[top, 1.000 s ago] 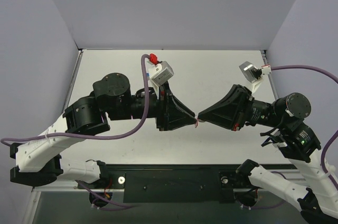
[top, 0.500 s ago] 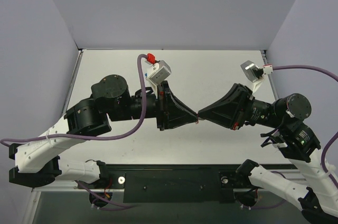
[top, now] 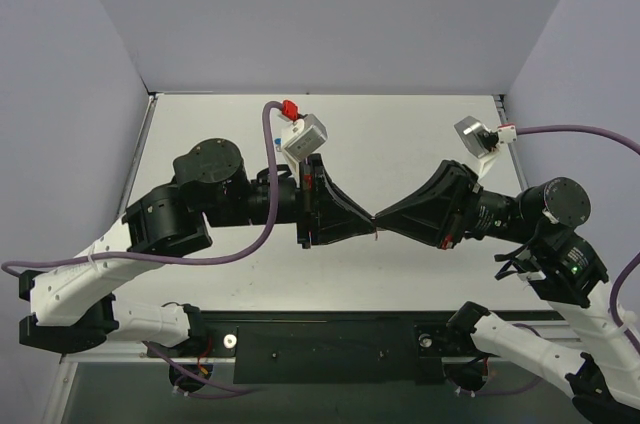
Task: Remove the keys from the keyring
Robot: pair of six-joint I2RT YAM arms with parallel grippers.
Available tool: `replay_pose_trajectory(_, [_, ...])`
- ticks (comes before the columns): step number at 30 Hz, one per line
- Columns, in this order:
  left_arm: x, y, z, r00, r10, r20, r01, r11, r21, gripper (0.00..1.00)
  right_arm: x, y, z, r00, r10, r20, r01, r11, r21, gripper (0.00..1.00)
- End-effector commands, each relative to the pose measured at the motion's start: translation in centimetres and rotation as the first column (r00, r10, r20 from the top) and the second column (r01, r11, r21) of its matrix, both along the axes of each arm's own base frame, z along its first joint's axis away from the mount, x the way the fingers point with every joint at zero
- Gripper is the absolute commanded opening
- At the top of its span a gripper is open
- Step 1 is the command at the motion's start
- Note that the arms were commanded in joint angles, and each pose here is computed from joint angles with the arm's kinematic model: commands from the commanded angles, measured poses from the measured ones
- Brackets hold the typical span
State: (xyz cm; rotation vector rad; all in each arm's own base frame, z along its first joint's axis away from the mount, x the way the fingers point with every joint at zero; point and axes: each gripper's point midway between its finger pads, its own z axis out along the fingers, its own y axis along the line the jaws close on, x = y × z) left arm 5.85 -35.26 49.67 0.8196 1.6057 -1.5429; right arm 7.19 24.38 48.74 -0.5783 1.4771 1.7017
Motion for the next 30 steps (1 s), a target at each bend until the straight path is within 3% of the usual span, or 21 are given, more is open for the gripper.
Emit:
replay_pose_trajectory(1, [-0.5,0.0,2.8,0.999,-0.033,0.043,0.036,0.996,-0.076,0.20,-1.7,-0.3,1.6,0.995,0.062,0.073,-0.065,0.998,0.027,0.00])
replay_pose_trajectory(8, [-0.8,-0.5,2.4,0.997,-0.064,0.042,0.067,0.996,-0.055,0.00,-2.0,-0.1,1.5,0.994,0.082,0.068,-0.084,0.996,0.021,0.00])
replay_pose_trajectory(14, [-0.2,-0.3,2.7,0.999,-0.025,0.031,0.028,0.996,-0.083,0.00,-1.7,-0.2,0.8,0.996,0.057,0.068,-0.058,0.998,0.006,0.00])
replay_pose_trajectory(19, [0.9,-0.4,3.3,0.998,0.063,-0.007,-0.063,0.983,-0.172,0.00,-0.2,-0.3,0.2,0.998,-0.030,0.047,0.029,0.999,0.023,0.00])
replay_pose_trajectory(22, [1.9,-0.2,4.1,0.988,0.143,-0.053,-0.151,0.957,-0.247,0.00,1.1,0.0,0.3,0.996,-0.083,0.014,0.083,0.995,0.050,0.00])
replay_pose_trajectory(25, [3.5,0.2,3.3,0.933,0.343,-0.110,-0.360,0.900,-0.247,0.00,2.8,0.2,-0.3,0.988,-0.157,-0.009,0.157,0.987,0.045,0.00])
replay_pose_trajectory(30, [3.6,0.0,4.2,0.911,0.375,-0.173,-0.413,0.841,-0.349,0.00,4.0,0.8,-0.8,0.981,-0.190,-0.028,0.191,0.981,0.041,0.00])
